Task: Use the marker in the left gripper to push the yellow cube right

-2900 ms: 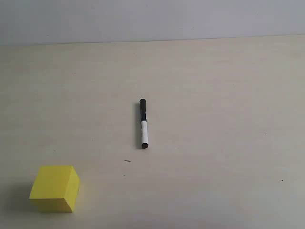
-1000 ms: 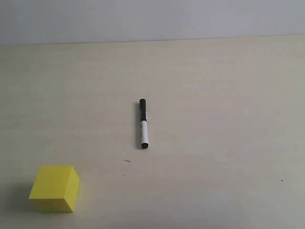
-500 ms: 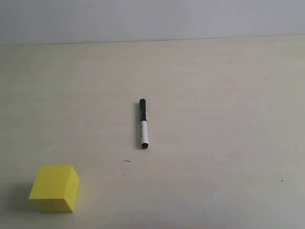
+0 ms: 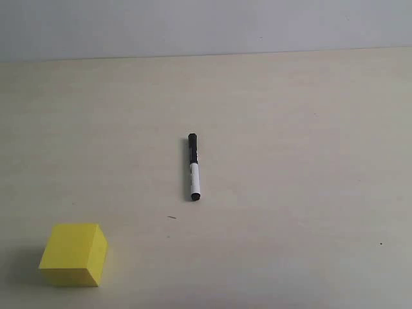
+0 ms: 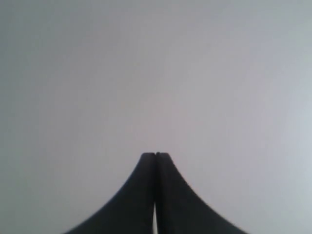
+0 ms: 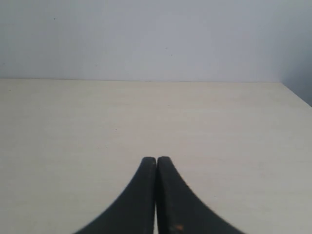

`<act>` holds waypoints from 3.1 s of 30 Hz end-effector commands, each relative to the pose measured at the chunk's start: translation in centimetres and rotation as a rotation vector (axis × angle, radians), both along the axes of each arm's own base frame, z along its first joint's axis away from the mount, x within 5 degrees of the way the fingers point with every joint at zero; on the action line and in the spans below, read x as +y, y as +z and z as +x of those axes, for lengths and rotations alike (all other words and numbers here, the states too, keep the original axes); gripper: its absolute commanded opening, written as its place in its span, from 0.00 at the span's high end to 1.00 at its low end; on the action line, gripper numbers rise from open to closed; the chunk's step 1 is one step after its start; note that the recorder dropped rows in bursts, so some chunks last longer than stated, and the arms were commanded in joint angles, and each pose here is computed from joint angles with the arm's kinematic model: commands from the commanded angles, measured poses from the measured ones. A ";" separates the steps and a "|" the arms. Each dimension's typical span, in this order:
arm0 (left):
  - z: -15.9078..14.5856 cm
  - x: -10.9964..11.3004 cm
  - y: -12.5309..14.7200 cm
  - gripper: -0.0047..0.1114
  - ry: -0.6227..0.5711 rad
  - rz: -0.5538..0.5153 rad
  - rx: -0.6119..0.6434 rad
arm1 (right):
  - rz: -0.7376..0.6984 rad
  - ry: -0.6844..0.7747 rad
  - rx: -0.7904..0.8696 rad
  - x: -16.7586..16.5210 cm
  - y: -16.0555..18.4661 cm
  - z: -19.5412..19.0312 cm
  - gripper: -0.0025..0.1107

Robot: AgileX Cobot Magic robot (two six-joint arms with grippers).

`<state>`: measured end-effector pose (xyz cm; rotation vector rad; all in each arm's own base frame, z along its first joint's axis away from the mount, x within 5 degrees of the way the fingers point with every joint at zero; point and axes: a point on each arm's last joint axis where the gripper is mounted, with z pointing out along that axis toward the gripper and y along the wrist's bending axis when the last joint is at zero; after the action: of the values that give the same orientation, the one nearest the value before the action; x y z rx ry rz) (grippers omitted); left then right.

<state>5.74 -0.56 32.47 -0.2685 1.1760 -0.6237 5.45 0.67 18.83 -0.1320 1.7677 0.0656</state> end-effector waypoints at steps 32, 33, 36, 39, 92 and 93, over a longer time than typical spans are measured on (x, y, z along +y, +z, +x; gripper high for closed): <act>22.7 -25.8 -7.6 0.95 -0.482 0.921 1.638 | 0.000 -0.006 -0.004 0.0 -0.1 0.0 0.98; 22.9 -26.3 -8.0 0.93 -0.483 0.914 1.644 | 0.000 -0.006 -0.004 0.0 -0.1 0.0 0.98; 23.6 -27.6 -8.8 0.81 -0.478 0.886 1.657 | 0.000 -0.006 -0.004 0.0 -0.1 0.0 0.98; 23.8 -28.5 -10.3 0.63 -0.507 0.863 1.699 | 0.000 -0.006 -0.004 0.0 -0.1 0.0 0.98; 27.5 -29.7 -19.5 0.46 -0.421 0.697 1.725 | 0.001 -0.006 -0.007 0.0 -0.1 0.0 0.98; 27.5 -29.7 -19.5 0.46 -0.422 0.696 1.723 | 0.001 -0.006 -0.007 0.0 -0.1 0.0 0.98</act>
<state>33.01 -30.27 12.67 0.1431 3.0785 -0.1643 5.45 0.67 18.83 -0.1320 1.7677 0.0656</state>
